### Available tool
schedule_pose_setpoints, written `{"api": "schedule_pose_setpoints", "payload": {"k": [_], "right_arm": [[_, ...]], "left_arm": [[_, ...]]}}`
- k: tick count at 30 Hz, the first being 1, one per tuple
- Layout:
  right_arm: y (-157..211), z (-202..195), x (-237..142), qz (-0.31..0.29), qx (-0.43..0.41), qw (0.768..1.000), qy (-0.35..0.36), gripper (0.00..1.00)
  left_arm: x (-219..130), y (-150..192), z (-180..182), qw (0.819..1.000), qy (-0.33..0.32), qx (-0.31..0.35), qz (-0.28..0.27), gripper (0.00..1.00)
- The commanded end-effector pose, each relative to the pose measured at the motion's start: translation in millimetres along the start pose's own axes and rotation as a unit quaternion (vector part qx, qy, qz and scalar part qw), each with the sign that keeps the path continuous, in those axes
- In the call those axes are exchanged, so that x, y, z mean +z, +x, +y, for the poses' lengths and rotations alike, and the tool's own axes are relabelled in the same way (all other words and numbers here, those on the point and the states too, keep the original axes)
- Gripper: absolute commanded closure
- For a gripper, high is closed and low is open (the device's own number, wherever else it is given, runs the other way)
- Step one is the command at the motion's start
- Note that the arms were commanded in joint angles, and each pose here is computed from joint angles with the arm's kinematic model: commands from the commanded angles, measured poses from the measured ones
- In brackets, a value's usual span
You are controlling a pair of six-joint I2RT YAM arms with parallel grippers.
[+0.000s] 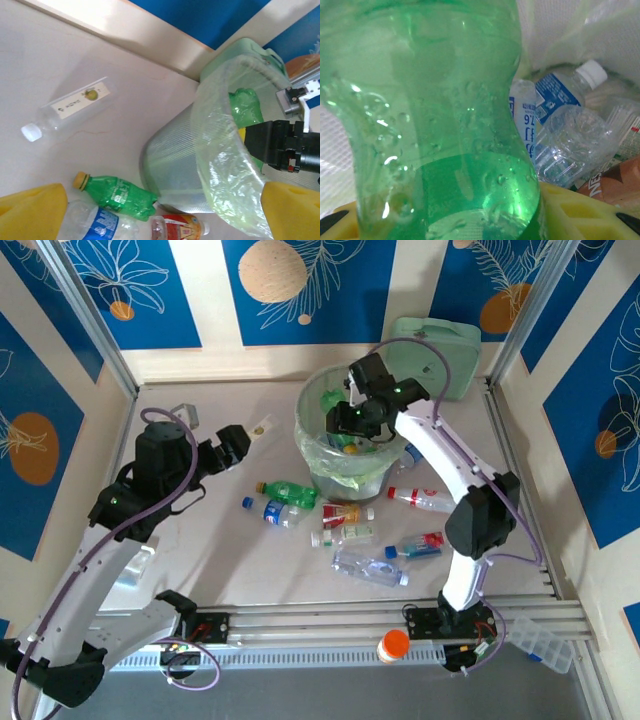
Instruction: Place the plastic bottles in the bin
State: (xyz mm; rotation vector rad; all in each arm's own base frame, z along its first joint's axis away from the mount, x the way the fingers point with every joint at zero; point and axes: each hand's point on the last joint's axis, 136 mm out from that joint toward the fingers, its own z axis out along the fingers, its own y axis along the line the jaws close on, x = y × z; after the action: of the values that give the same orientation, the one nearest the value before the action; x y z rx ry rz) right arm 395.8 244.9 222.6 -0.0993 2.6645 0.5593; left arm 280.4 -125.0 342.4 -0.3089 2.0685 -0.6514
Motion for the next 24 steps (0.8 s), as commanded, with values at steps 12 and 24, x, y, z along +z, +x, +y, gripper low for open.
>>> {"api": "schedule_pose_setpoints", "payload": {"k": [12, 24], "right_arm": [[37.8, -7.4, 49.2, 0.093, 0.017, 0.995, 0.042, 0.45], [16.8, 3.5, 17.8, 0.042, 0.016, 0.998, 0.032, 0.21]], "left_arm": [[-17.9, -2.1, 30.0, 0.998, -0.057, -0.004, -0.021, 0.0], [-17.0, 3.8, 35.5, 0.998, -0.06, -0.019, -0.014, 0.01]]}}
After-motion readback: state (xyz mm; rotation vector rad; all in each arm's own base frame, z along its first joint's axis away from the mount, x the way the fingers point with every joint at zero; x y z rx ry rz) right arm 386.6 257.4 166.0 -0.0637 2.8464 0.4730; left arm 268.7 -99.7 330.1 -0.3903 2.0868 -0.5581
